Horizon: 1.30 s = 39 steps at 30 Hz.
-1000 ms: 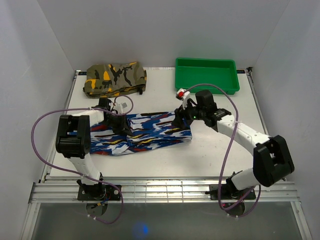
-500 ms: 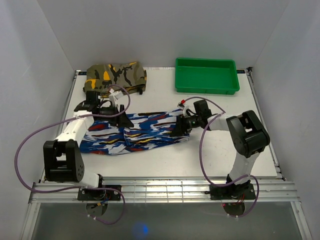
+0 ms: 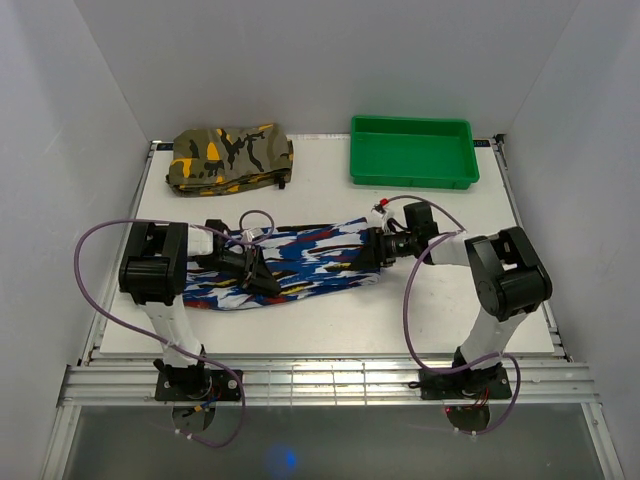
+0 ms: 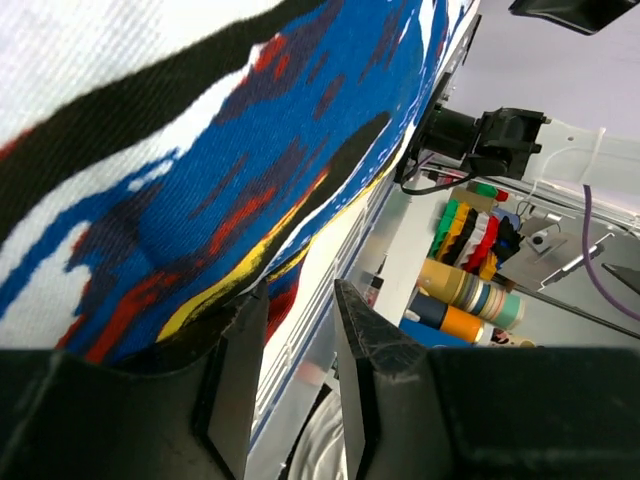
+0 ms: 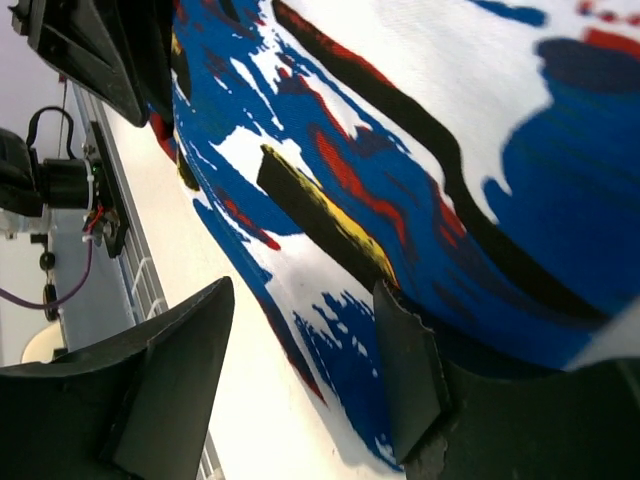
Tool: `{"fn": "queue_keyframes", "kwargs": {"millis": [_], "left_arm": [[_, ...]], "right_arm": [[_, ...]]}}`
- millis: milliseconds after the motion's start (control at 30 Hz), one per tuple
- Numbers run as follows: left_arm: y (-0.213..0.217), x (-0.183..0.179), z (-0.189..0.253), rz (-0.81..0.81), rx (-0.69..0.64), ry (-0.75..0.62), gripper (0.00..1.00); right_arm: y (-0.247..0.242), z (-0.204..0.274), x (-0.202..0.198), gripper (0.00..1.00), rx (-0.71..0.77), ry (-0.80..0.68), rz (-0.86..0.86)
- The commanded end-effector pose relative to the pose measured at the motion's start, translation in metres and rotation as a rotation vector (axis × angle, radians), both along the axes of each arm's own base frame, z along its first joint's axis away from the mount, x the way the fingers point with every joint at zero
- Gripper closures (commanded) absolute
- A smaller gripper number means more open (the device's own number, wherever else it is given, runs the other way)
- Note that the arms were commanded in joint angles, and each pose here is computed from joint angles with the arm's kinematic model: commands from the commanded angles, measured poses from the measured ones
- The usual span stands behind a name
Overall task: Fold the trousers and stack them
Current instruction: Fold the trousers
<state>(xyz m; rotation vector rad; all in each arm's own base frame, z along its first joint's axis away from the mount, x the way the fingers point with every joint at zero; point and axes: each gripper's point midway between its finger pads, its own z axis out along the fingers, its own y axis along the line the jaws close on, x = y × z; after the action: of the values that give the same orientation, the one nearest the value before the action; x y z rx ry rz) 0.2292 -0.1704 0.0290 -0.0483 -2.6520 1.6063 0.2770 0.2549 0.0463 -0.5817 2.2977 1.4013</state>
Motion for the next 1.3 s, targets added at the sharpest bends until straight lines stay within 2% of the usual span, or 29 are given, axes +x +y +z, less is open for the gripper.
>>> {"fn": "queue_keyframes", "kwargs": {"millis": [0, 100, 133, 233, 333, 433, 600, 700, 767, 833, 900, 933, 1000, 1100, 1267], "left_arm": [[0.010, 0.016, -0.023, -0.005, 0.114, -0.053, 0.54], [0.006, 0.022, -0.004, -0.028, 0.057, -0.141, 0.46], [0.005, 0.023, 0.004, -0.036, 0.043, -0.174, 0.44], [0.002, 0.029, 0.038, -0.057, -0.003, -0.310, 0.31], [-0.003, 0.039, 0.076, -0.057, -0.049, -0.417, 0.19], [0.001, 0.055, 0.109, -0.030, -0.031, -0.512, 0.07], [0.040, 0.080, 0.142, 0.099, 0.063, -0.574, 0.02], [0.089, 0.096, 0.158, 0.240, 0.136, -0.610, 0.02], [0.116, 0.103, 0.163, 0.282, 0.238, -0.658, 0.02], [0.147, 0.104, 0.164, 0.346, 0.341, -0.652, 0.02], [0.174, 0.103, 0.175, 0.411, 0.418, -0.689, 0.02], [0.189, 0.103, 0.174, 0.446, 0.480, -0.689, 0.02], [0.213, 0.099, 0.180, 0.514, 0.551, -0.705, 0.02], [0.235, 0.092, 0.179, 0.575, 0.619, -0.684, 0.02], [0.244, 0.074, 0.162, 0.557, 0.603, -0.603, 0.02]], "right_arm": [[-0.023, -0.002, -0.006, 0.35, -0.082, 0.058, -0.073], [-0.040, 0.031, 0.004, 0.29, -0.057, 0.005, -0.135], [-0.052, 0.046, 0.013, 0.22, -0.047, -0.034, -0.184], [-0.076, 0.042, 0.022, 0.14, -0.101, -0.058, -0.279], [-0.079, 0.015, 0.022, 0.17, -0.134, -0.008, -0.282], [-0.076, -0.005, 0.026, 0.21, -0.117, 0.039, -0.287], [-0.063, -0.016, 0.039, 0.23, -0.062, 0.070, -0.292], [-0.050, -0.020, 0.044, 0.23, -0.050, 0.078, -0.269], [-0.037, -0.023, 0.043, 0.24, -0.043, 0.092, -0.240], [-0.031, -0.027, 0.040, 0.36, -0.038, 0.114, -0.221], [-0.031, -0.027, 0.042, 0.54, -0.034, 0.120, -0.215], [-0.033, -0.027, 0.042, 0.73, -0.038, 0.122, -0.214], [-0.043, -0.021, 0.044, 0.92, -0.048, 0.115, -0.226], [-0.066, -0.010, 0.049, 0.92, -0.051, 0.078, -0.252], [-0.128, 0.026, 0.033, 0.92, -0.097, 0.039, -0.310]]}}
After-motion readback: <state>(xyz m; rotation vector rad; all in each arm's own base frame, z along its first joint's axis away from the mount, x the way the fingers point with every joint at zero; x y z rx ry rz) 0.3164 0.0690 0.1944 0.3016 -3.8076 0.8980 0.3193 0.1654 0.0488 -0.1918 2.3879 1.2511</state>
